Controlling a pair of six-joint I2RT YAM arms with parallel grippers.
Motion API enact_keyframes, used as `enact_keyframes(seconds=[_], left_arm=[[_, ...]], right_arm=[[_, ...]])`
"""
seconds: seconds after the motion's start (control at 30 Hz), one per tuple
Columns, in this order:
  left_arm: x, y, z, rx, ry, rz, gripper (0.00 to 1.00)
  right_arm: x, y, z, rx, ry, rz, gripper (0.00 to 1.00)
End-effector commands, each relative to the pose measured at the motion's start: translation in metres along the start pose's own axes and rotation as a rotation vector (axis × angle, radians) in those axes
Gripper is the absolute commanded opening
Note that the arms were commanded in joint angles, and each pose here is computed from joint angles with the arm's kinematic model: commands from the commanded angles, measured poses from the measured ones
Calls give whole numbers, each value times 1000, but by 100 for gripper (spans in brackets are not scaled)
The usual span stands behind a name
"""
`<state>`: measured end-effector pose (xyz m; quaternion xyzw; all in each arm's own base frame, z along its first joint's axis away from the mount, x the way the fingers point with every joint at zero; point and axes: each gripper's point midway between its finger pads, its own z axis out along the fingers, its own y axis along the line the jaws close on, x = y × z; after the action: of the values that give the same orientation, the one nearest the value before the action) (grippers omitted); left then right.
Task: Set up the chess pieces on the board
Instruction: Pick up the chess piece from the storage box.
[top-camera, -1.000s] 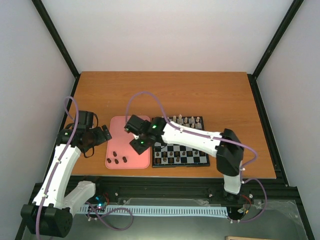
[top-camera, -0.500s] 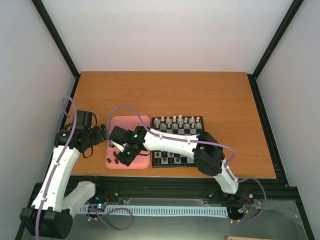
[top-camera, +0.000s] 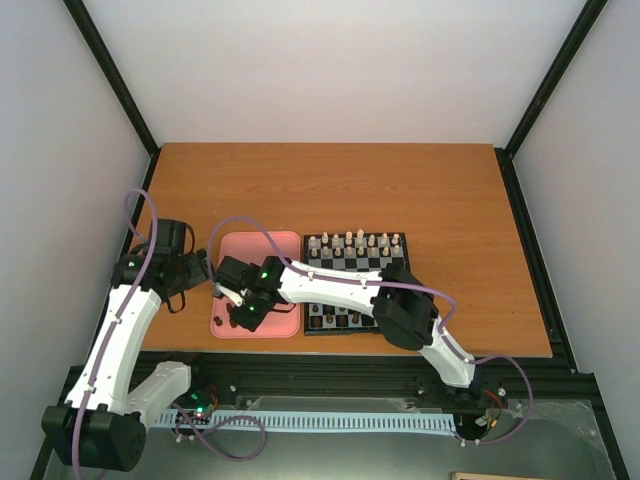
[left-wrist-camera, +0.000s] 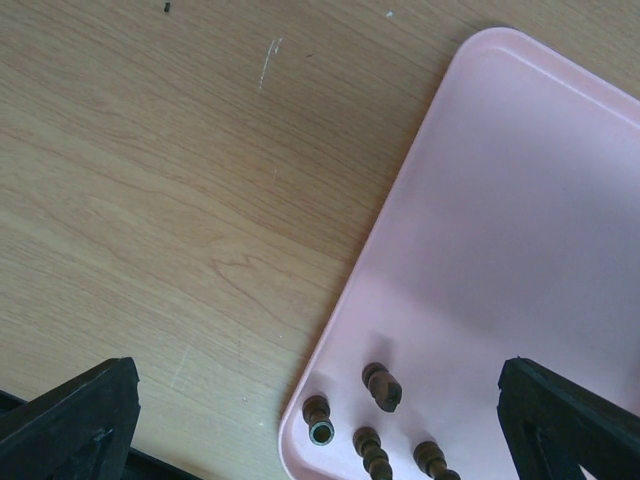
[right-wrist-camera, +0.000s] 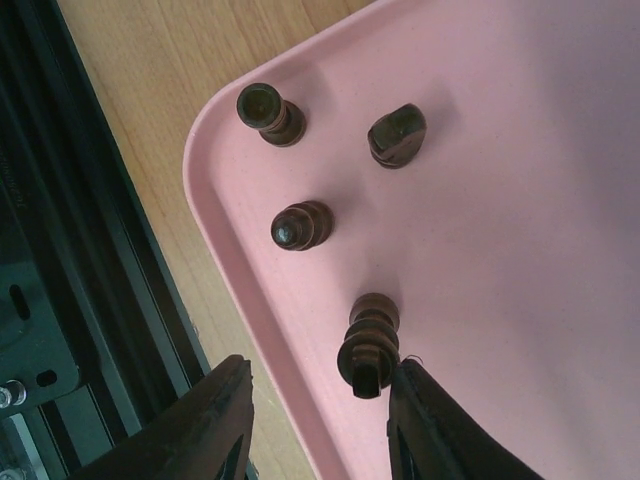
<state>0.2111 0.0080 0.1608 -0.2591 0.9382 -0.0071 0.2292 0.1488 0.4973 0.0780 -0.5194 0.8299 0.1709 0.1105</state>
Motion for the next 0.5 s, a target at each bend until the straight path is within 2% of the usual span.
enact_keyframes(seconds=[0.0,0.17,0.47], left_arm=[[-12,-3,-16,15,-39,-5,100],[-13,-4,-14,9,-32,3,100],[-11,-3,-11,9,-27,-3,100]], right_arm=[[0,-16,12,22,12,44,36],[1,-19,16,17,22,53,30],[6,-21,16,24,38,55,10]])
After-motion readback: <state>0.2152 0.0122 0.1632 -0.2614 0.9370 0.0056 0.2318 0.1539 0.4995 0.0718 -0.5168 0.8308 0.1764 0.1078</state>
